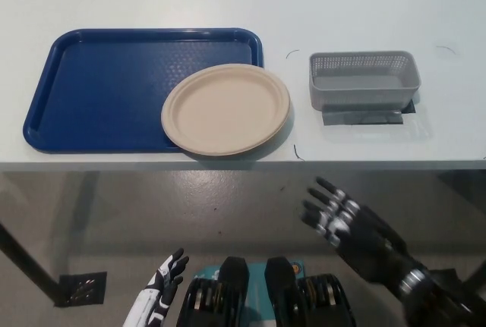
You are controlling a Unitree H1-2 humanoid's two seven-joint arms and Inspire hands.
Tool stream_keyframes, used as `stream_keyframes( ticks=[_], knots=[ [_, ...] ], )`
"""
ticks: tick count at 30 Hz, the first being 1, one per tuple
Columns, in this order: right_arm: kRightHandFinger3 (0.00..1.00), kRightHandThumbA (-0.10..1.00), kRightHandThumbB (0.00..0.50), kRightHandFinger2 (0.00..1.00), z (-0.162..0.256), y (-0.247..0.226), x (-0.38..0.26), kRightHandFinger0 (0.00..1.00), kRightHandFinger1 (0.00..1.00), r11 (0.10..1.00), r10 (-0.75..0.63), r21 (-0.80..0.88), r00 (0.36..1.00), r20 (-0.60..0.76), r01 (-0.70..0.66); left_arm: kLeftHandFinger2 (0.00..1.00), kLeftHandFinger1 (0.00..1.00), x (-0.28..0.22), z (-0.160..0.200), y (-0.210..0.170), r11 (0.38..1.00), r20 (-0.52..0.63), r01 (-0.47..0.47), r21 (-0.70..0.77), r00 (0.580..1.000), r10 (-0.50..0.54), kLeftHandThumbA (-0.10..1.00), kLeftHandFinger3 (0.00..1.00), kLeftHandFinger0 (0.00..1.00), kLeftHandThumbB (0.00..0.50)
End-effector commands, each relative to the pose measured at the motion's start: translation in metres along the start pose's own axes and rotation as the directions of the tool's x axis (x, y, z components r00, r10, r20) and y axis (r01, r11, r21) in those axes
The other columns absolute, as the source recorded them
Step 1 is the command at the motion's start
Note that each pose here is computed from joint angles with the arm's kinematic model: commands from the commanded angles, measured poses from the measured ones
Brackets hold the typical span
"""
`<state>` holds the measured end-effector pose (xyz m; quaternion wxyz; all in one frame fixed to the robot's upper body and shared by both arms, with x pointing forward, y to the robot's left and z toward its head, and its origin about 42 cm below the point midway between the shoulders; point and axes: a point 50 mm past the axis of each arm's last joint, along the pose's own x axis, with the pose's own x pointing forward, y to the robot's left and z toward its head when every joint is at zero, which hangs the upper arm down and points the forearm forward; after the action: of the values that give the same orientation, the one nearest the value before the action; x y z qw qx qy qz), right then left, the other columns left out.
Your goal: Use the right hand to pick up a plate from a leveled surface and place it into a tray on the left side
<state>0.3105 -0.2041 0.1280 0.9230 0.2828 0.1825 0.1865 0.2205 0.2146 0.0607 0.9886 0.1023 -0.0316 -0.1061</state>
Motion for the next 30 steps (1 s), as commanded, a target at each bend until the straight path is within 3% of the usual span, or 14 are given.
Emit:
stream_keyframes(
  ticks=[1,4,5,8,10,12,14,16,19,22,25,26,30],
  knots=[
    [1.00,1.00,0.500,1.00,0.083,0.127,-0.189,0.93,1.00,0.587,0.809,-0.446,0.508,0.296,-0.675,1.00,1.00,0.017,0.013,0.003,0.998,0.039,0.059,0.006,0.997,-0.059,1.00,1.00,1.00,0.000],
    [1.00,1.00,0.500,1.00,0.085,0.119,-0.194,0.93,1.00,0.642,0.764,-0.451,0.563,0.315,-0.620,1.00,1.00,0.017,0.013,0.002,0.998,0.037,0.056,0.004,0.998,-0.056,1.00,1.00,1.00,0.000],
    [1.00,1.00,0.500,1.00,0.086,0.116,-0.196,0.99,1.00,0.652,0.755,-0.449,0.573,0.317,-0.611,1.00,1.00,0.017,0.011,0.000,0.998,0.036,0.057,-0.002,0.998,-0.057,1.00,1.00,1.00,0.007],
    [1.00,1.00,0.500,1.00,0.087,0.114,-0.198,0.99,1.00,0.682,0.729,-0.443,0.592,0.345,-0.582,1.00,1.00,0.017,0.011,-0.003,0.998,0.035,0.060,-0.004,0.998,-0.060,1.00,1.00,1.00,0.013],
    [1.00,1.00,0.500,1.00,0.083,0.111,-0.197,0.92,1.00,0.741,0.659,-0.503,0.625,0.418,-0.445,1.00,1.00,0.017,0.014,0.000,0.998,0.044,0.059,0.005,0.997,-0.059,1.00,1.00,1.00,0.009],
    [1.00,1.00,0.500,1.00,0.074,0.105,-0.198,1.00,1.00,0.767,0.592,-0.583,0.646,0.481,-0.268,1.00,1.00,0.020,0.016,0.002,0.998,0.056,0.059,0.006,0.997,-0.059,1.00,1.00,1.00,0.000],
    [1.00,1.00,0.500,1.00,0.050,0.096,-0.194,1.00,1.00,0.786,0.456,-0.617,0.700,0.550,-0.027,1.00,1.00,0.023,0.017,0.002,0.998,0.063,0.055,0.008,0.996,-0.056,1.00,1.00,1.00,0.007],
    [1.00,1.00,0.500,1.00,0.036,0.087,-0.184,1.00,1.00,0.791,0.390,-0.610,0.739,0.549,0.036,1.00,1.00,0.023,0.018,0.002,0.999,0.063,0.051,0.008,0.997,-0.051,1.00,1.00,1.00,0.014],
    [1.00,1.00,0.380,1.00,0.004,0.050,-0.152,1.00,1.00,0.770,0.288,-0.618,0.781,0.554,0.155,1.00,1.00,0.018,0.016,-0.001,0.999,0.066,0.049,0.005,0.997,-0.049,1.00,1.00,1.00,0.011],
    [1.00,1.00,0.400,1.00,-0.019,0.017,-0.126,1.00,1.00,0.791,0.152,-0.574,0.839,0.523,0.214,1.00,1.00,0.015,0.014,-0.004,0.999,0.068,0.041,-0.003,0.997,-0.041,1.00,1.00,1.00,0.026],
    [1.00,1.00,0.378,1.00,-0.037,-0.005,-0.104,1.00,1.00,0.791,0.070,-0.546,0.847,0.527,0.275,1.00,1.00,0.014,0.014,-0.005,0.999,0.061,0.037,-0.013,0.997,-0.036,1.00,1.00,1.00,0.039],
    [1.00,1.00,0.331,1.00,-0.042,-0.011,-0.097,1.00,1.00,0.780,0.052,-0.552,0.848,0.528,0.295,1.00,1.00,0.015,0.014,-0.004,0.999,0.065,0.033,-0.008,0.997,-0.033,1.00,1.00,1.00,0.032],
    [1.00,1.00,0.318,1.00,-0.066,-0.036,-0.078,1.00,1.00,0.782,-0.007,-0.534,0.860,0.510,0.323,1.00,1.00,0.015,0.013,-0.005,1.000,0.074,0.016,-0.005,0.997,-0.015,1.00,1.00,1.00,0.025]
  ],
)
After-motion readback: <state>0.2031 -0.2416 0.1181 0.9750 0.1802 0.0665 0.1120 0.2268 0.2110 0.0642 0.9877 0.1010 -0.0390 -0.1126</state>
